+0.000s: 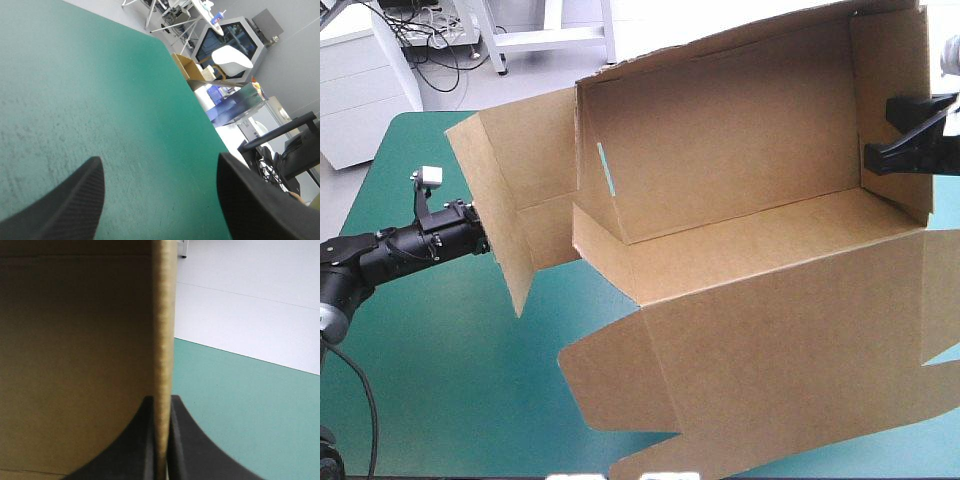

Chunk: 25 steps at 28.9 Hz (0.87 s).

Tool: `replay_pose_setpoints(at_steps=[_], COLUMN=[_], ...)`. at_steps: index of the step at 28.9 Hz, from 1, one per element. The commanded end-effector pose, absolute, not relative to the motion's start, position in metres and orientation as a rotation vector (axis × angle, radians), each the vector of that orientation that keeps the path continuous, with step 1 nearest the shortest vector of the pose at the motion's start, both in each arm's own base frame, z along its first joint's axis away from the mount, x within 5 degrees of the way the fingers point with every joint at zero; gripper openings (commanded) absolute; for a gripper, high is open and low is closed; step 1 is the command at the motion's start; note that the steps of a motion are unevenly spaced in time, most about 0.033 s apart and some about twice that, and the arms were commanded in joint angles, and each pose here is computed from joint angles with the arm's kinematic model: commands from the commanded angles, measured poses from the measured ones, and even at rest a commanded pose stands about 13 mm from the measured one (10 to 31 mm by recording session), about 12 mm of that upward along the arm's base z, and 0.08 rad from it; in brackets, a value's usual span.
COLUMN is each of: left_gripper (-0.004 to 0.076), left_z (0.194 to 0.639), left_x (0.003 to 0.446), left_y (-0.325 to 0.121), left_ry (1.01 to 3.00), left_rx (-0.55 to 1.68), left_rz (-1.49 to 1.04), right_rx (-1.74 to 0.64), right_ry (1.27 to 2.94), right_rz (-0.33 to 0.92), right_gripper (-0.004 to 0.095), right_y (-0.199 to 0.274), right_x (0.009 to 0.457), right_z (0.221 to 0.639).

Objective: Fold the box

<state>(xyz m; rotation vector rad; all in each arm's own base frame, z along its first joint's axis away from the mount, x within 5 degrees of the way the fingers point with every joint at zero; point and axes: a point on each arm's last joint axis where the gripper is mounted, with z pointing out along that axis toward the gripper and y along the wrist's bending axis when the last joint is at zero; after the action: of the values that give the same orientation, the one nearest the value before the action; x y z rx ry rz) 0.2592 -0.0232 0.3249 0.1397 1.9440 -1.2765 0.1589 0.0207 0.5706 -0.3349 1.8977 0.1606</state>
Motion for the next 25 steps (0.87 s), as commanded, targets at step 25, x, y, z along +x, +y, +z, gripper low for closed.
replay_pose_setpoints(at_steps=[25], left_gripper=[0.0465], left_z=[0.432], left_x=[0.229], left_y=[-0.096], left_ry=[1.658], left_rx=[0.603], left_rz=[-1.524], right_rx=[-0.335], right_ry=[1.872], right_rz=[0.203], right_gripper=[-0.0022], right_y=[0.023], right_x=[0.166], right_z=[0.563])
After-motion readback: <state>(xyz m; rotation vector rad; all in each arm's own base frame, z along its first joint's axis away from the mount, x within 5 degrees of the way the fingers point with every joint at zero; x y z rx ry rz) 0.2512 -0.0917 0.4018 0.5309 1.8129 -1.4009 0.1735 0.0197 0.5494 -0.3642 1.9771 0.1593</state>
